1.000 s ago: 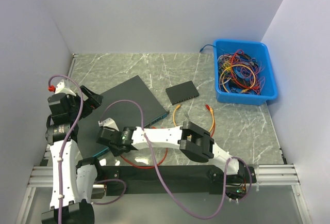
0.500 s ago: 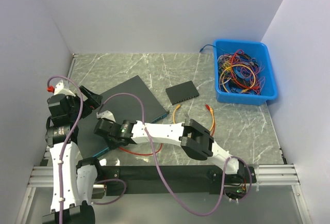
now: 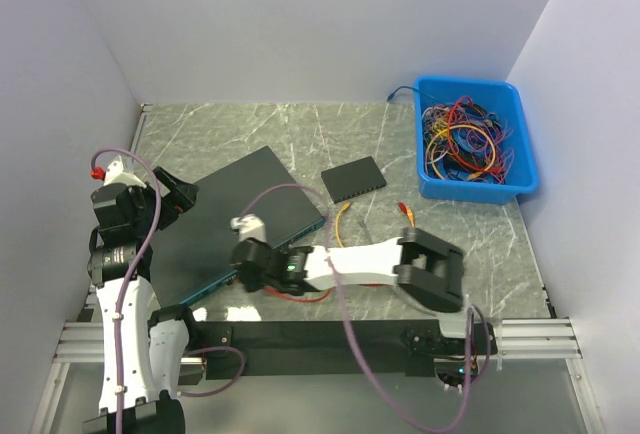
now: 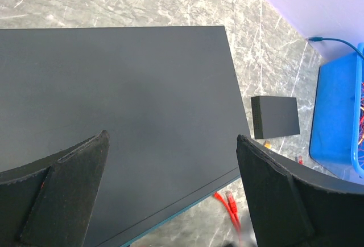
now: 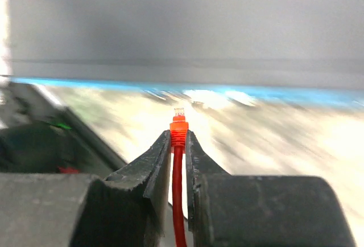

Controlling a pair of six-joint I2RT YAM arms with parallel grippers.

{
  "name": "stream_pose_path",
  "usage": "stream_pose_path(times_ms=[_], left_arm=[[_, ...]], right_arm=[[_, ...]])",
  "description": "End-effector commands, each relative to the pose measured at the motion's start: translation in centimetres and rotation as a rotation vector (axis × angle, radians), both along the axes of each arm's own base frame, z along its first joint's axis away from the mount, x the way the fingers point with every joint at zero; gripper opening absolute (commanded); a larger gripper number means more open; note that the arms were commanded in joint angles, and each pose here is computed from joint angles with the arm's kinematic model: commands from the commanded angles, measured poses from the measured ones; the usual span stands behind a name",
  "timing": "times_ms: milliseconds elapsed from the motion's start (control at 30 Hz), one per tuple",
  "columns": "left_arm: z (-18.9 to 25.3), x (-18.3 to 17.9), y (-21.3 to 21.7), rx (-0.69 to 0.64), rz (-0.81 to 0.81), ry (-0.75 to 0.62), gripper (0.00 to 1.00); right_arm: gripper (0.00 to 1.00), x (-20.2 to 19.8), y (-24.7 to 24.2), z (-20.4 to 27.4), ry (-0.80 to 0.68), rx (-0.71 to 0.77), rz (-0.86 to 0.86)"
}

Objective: Insert the plug into the switch port

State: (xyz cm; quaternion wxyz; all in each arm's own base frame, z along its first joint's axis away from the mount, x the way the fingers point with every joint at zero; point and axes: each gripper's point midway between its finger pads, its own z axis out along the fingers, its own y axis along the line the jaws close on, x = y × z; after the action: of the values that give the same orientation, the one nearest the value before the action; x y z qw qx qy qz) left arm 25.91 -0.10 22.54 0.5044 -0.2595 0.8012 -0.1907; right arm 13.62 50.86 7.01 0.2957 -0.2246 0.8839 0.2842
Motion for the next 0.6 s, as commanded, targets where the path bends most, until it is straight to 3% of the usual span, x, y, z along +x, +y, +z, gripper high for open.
stream_pose_path(times_ms=[0,200,267,367,467,567], left_arm=[[0.6,0.1,0.0,0.022,-0.014,-0.037,0.99],[2.3,-0.2,-2.2,-0.006,-0.136,-0.12,0.99],[3.1,-0.7,-4.0,-0.071,-0.208,-0.162,0.99],[3.6,-1.3,-6.5,-0.192,-0.31,-0.232,0.89],[2.7,-1.4,-8.6,-0.276,-0.369,-0.243,0.87],[1.9,-1.0,-11.5,-0.296,-0.431,-0.217,0.87]], right_arm=[[0.0,4.5,-5.1,3.0,-0.138,0.017,-0.189],[0.0,3.8,-10.9,3.7,-0.145,0.055,-0.23],[0.0,3.6,-12.1,4.9,-0.143,0.106,-0.225],[0.0,4.0,-13.5,7.9,-0.132,0.262,-0.192],[0.0,5.5,-15.9,11.3,-0.13,0.431,-0.163],[0.0,6.7,-17.9,13.6,-0.16,0.502,-0.158]])
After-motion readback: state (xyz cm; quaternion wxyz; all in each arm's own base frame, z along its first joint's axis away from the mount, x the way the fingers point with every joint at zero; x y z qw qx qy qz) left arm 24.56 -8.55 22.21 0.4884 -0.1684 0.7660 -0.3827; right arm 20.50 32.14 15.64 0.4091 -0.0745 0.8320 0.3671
